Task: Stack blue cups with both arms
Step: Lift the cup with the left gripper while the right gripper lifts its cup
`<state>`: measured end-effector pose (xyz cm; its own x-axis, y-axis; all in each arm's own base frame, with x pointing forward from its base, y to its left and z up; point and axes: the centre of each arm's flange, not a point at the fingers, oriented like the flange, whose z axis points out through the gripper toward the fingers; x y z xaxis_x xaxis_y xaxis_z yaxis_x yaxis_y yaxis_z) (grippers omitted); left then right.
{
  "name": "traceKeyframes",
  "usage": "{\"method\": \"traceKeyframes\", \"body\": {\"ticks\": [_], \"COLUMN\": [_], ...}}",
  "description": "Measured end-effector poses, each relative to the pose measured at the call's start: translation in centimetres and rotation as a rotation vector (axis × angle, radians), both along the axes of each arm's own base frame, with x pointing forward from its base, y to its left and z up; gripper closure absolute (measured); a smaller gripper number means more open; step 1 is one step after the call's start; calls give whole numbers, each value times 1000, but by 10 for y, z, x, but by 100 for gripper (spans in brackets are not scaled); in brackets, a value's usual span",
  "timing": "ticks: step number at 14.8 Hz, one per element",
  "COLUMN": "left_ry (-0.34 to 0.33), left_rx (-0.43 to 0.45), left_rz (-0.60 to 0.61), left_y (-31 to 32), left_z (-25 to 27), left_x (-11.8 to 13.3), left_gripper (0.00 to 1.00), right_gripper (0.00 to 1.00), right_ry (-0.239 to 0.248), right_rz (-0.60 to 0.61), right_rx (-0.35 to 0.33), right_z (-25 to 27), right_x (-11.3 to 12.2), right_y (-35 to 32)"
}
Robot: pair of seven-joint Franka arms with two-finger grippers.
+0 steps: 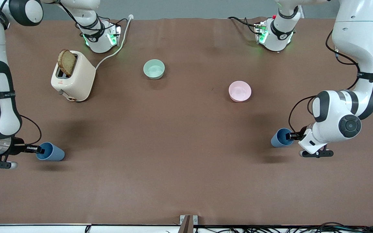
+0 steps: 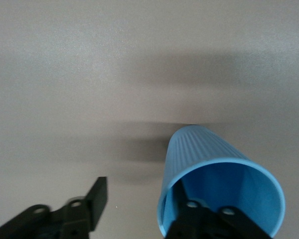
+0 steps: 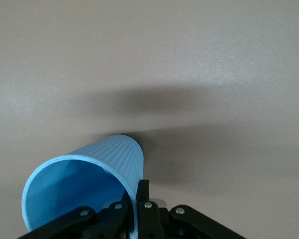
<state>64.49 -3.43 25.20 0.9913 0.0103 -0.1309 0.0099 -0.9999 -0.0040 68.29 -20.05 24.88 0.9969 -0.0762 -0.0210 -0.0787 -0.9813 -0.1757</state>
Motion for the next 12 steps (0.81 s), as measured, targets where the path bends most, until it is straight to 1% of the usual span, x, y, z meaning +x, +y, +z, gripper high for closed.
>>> {"method": "traceKeyframes", "body": {"ticks": [1, 2, 3, 4, 5, 6, 7, 8, 9, 11, 12], "left_ry": [0, 0, 0, 0, 0, -5, -8, -9, -11, -34, -53], "left_rx": [0, 0, 0, 0, 0, -4, -4, -3, -3, -6, -11], "left_rz": [-1, -2, -3, -2, -2, -1, -4, -6, -11, -29, -49], "left_y": [-1, -1, -2, -2, -1, -3, -4, -4, -5, -11, -20], "left_z": [0, 0, 0, 0, 0, 3, 4, 5, 6, 17, 27], "left_x": [0, 0, 0, 0, 0, 1, 1, 1, 2, 6, 9], "left_gripper": [55, 67, 76, 76, 81, 90, 93, 93, 93, 93, 93], "right_gripper": [96, 96, 96, 96, 96, 96, 96, 96, 96, 96, 96], "right_ry": [-5, -15, -24, -29, -33, -44, -57, -61, -52, -14, 12], "right_rz": [3, 5, 7, 12, 18, 28, 42, 53, 62, 72, 67], "right_rx": [0, -3, -4, -3, -3, -11, -30, -52, -75, -120, -132], "right_z": [3, 7, 15, 27, 43, 62, 85, 109, 132, 178, 202], "right_x": [2, 4, 6, 8, 8, 9, 8, 7, 4, -7, -15], "right_y": [1, 2, 2, 3, 3, 4, 7, 12, 21, 46, 59]}}
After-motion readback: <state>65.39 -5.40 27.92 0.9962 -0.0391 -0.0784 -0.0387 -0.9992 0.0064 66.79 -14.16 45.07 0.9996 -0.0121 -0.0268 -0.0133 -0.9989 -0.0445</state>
